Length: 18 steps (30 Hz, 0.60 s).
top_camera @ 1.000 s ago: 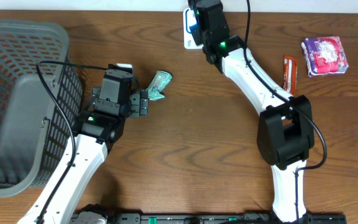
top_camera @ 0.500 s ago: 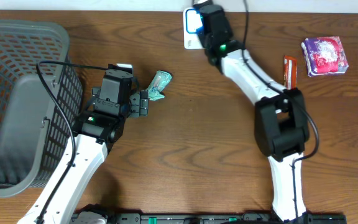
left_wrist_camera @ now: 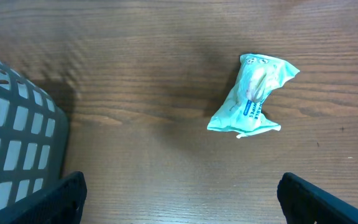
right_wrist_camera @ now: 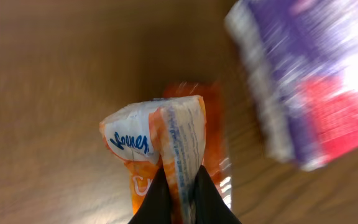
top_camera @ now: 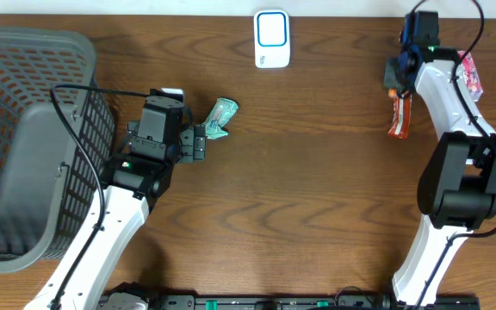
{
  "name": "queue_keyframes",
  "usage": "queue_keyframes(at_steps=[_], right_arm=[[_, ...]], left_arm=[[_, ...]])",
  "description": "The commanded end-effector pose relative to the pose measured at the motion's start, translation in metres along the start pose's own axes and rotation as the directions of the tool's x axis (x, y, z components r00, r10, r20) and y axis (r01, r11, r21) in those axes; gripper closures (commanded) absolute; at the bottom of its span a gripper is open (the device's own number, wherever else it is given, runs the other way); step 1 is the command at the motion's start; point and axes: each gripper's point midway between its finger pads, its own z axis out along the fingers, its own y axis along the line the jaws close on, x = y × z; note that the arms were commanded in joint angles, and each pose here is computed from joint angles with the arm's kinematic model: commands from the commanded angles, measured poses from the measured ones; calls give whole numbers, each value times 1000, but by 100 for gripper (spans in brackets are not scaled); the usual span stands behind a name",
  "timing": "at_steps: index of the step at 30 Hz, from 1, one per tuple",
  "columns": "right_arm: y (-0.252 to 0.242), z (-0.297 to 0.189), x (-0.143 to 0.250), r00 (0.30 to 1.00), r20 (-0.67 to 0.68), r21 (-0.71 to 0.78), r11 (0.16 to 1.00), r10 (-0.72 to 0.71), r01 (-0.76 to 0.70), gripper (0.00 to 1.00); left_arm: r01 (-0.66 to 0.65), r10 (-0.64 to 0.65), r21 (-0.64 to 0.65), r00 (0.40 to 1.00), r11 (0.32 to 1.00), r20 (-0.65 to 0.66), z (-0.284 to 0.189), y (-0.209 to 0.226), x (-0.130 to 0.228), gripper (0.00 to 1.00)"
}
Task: Scan the item barcode
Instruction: 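Place the orange Kleenex pack at the top-right corner, release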
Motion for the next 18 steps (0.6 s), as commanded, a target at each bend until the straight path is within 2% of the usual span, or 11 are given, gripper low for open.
queue_keyframes(at_steps=[1,4,6,9,12,13,14,15,16,17,18], right_arm=[[8,23,51,989,-142,-63,996,49,-58,99],[-24,30,60,988,-135,109,992,80,-66,99],[-49,27,54,992,-93,249,967,88,-62,97],[-69,22,41,996,-28,358,931,87,-71,94],[-84,14,24,996,44,445,891,74,-86,83],[-80,9,12,997,59,437,897,44,-65,70],[-76,4,6,998,64,433,900,29,-54,51],[-71,-2,0,997,71,428,902,21,-50,37],[-66,-8,-5,997,78,418,907,15,-47,32],[-46,-21,-18,996,91,356,934,-1,-32,11],[-35,-26,-22,996,94,316,948,-8,-23,1]], left_arm=[[11,-11,-5,1000,1000,-2,0,1,0,2],[11,-11,-5,1000,1000,-2,0,1,0,2],[11,-11,-5,1000,1000,-2,0,1,0,2],[11,-11,-5,1000,1000,-2,0,1,0,2],[11,-11,-5,1000,1000,-2,0,1,0,2],[11,-11,-5,1000,1000,-2,0,1,0,2],[11,-11,-5,1000,1000,-2,0,1,0,2],[11,-11,-5,1000,1000,-2,0,1,0,2],[11,-11,-5,1000,1000,-2,0,1,0,2],[11,-11,-5,1000,1000,-2,0,1,0,2],[11,-11,-5,1000,1000,-2,0,1,0,2]])
